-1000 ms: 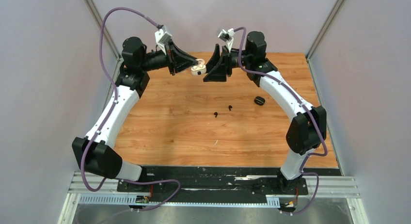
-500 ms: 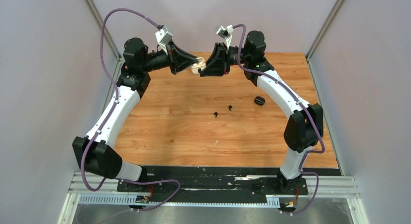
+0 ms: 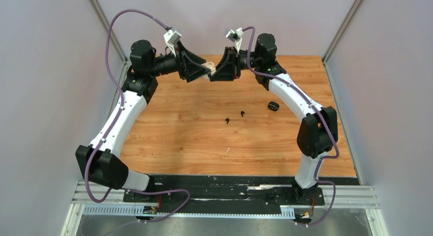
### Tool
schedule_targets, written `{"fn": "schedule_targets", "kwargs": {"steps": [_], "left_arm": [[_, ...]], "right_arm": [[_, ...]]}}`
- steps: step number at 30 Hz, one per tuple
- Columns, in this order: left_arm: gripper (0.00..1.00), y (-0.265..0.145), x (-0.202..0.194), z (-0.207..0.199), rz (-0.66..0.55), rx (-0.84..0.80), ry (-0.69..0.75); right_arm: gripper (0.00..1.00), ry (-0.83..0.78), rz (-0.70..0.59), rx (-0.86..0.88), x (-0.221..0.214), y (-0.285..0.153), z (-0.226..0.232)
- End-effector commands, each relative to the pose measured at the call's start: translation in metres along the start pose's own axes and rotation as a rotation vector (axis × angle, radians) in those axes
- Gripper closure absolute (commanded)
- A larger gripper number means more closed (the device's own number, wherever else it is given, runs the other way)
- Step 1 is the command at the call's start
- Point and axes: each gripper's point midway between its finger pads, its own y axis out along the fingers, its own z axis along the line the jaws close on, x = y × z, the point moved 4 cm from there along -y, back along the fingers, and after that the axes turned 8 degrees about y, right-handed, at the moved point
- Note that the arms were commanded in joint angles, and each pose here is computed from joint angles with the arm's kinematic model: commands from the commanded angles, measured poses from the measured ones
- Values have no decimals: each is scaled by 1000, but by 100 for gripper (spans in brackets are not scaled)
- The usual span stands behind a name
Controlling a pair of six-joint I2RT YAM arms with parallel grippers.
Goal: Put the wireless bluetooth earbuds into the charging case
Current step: Close the charging case.
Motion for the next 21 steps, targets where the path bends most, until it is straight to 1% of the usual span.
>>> {"fn": "schedule_targets", "kwargs": {"steps": [1,4,7,10,13,18,21], "left_arm": [[25,-5,11,-24,17,-100,-83],[24,-3,4,-24,42,-146,-114],[24,-3,6,-28,52,-197,-124],[28,-1,5,-29,64,-243,-147],[31,-3,7,-35,58,-290,-134],[35,-8,8,-43,63,-324,-122],[35,-10,4,-45,67,-316,-114]], "right_arm": [[100,-72,-18,-13,12,0,1],[100,-85,-21,-23,13,0,0],[100,-100,-18,-27,13,-1,-1],[100,-96,-19,-34,12,0,-4],[100,-72,-34,-67,12,0,-11],[100,-26,-57,-112,11,0,-23],[100,-4,-64,-129,10,1,-30]]}}
